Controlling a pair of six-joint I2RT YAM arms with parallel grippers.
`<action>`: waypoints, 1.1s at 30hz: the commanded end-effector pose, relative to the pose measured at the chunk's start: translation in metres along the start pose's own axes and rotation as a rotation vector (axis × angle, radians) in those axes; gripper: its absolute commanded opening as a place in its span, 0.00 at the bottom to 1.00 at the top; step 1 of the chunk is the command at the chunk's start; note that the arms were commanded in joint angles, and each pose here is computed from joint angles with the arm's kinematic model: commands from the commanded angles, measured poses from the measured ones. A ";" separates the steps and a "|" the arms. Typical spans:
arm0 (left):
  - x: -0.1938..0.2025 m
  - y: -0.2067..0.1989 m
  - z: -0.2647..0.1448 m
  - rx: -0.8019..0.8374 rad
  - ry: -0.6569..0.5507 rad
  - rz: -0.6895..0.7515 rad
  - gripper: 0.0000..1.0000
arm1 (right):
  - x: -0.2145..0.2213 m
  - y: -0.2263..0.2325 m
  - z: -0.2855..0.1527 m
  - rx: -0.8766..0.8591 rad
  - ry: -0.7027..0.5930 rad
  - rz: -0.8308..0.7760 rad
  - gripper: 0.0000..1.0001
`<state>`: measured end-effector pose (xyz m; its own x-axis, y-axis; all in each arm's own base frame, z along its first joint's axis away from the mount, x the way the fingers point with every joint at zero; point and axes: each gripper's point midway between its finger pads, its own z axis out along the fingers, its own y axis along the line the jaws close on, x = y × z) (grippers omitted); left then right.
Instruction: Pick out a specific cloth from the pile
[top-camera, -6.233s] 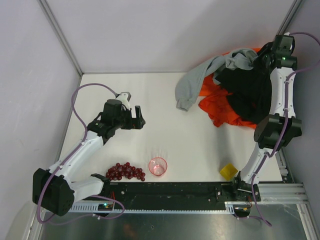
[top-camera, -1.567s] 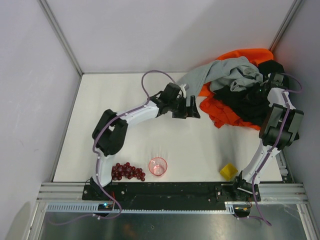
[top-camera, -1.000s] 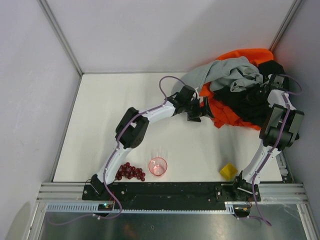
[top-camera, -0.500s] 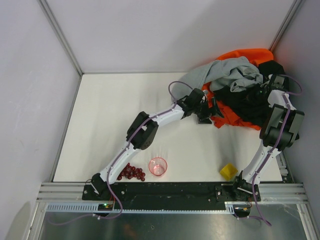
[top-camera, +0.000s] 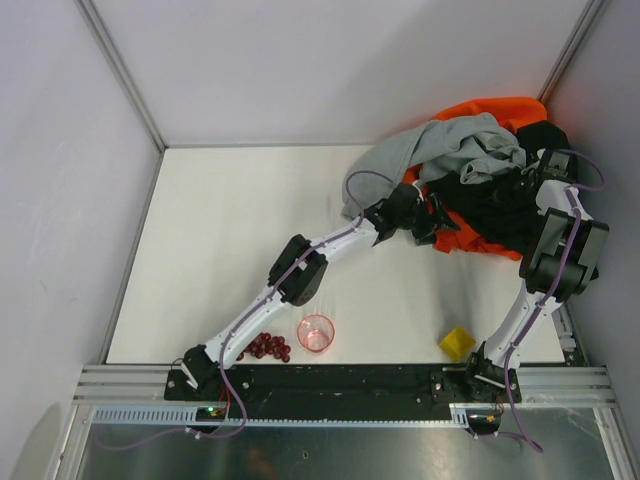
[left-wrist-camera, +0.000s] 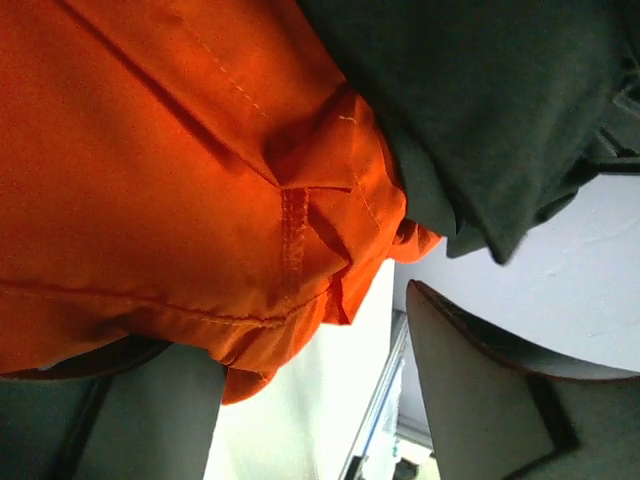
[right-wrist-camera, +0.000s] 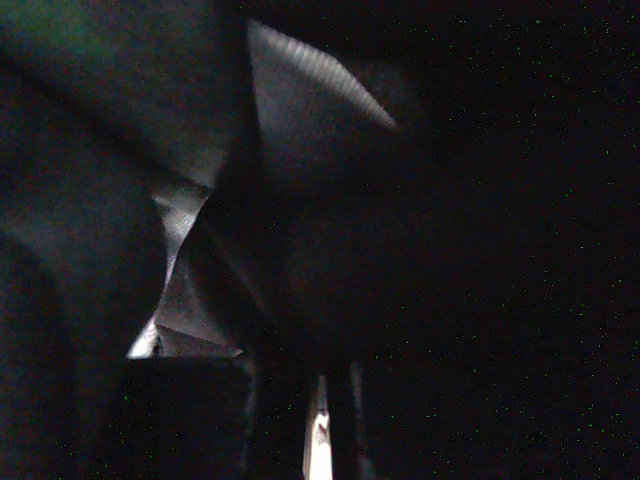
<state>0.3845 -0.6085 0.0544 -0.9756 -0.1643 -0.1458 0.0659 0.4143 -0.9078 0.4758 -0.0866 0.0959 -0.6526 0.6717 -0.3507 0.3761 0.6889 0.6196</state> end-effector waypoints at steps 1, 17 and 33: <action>-0.004 0.017 0.017 -0.001 -0.066 -0.019 0.69 | 0.021 -0.035 0.008 0.098 0.061 0.088 0.00; -0.011 -0.036 0.005 0.187 -0.106 0.161 0.03 | 0.024 -0.030 0.007 0.099 0.068 0.067 0.00; -0.016 -0.068 -0.064 0.211 -0.051 0.342 0.01 | 0.021 -0.017 -0.002 0.067 0.057 0.044 0.00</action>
<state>0.3917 -0.5835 0.0624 -0.9334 -0.1363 -0.3319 0.2692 0.3457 -0.8989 0.4755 -0.0855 0.0965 -0.6554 0.6681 -0.3524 0.3706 0.6910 0.6207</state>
